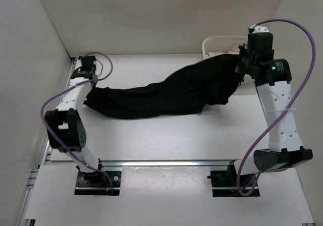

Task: Fold and stack the trousers
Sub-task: Flatten the trousers out

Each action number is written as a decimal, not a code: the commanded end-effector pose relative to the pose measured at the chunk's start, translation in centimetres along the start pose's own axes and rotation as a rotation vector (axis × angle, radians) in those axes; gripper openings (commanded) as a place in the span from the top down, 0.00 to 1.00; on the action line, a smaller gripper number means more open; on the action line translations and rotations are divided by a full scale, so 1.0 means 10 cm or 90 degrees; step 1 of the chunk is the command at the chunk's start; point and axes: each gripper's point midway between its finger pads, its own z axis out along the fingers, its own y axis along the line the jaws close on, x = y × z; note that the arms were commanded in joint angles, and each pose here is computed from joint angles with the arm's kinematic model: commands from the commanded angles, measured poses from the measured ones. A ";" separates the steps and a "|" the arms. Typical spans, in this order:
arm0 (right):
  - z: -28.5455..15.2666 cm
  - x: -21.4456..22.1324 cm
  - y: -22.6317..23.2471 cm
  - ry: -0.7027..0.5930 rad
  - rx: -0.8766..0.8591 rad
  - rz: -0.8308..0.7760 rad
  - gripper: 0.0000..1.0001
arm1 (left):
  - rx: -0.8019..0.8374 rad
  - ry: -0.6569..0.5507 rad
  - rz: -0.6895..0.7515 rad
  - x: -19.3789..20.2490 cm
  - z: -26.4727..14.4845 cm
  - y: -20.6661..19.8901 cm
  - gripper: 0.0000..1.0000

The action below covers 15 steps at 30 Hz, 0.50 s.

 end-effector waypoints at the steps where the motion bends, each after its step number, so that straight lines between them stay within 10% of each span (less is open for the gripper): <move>1: -0.07 -0.20 -0.25 -0.026 0.061 0.023 1.00 | -0.072 -0.003 -0.036 0.12 -0.28 0.50 0.86; 5: -0.16 -0.07 -0.43 -0.006 0.104 0.038 1.00 | -0.088 0.086 -0.049 0.80 -0.20 0.73 0.70; 6: -0.25 0.11 -0.58 0.011 0.140 0.034 1.00 | -0.090 0.137 -0.048 1.15 -0.19 0.78 0.35; 9: -0.29 0.22 -0.59 0.019 0.134 0.027 1.00 | -0.071 0.157 -0.049 1.23 -0.20 0.75 0.16; 15: -0.27 0.41 -0.60 0.055 0.134 0.016 1.00 | -0.005 0.145 -0.055 0.81 -0.19 0.62 0.09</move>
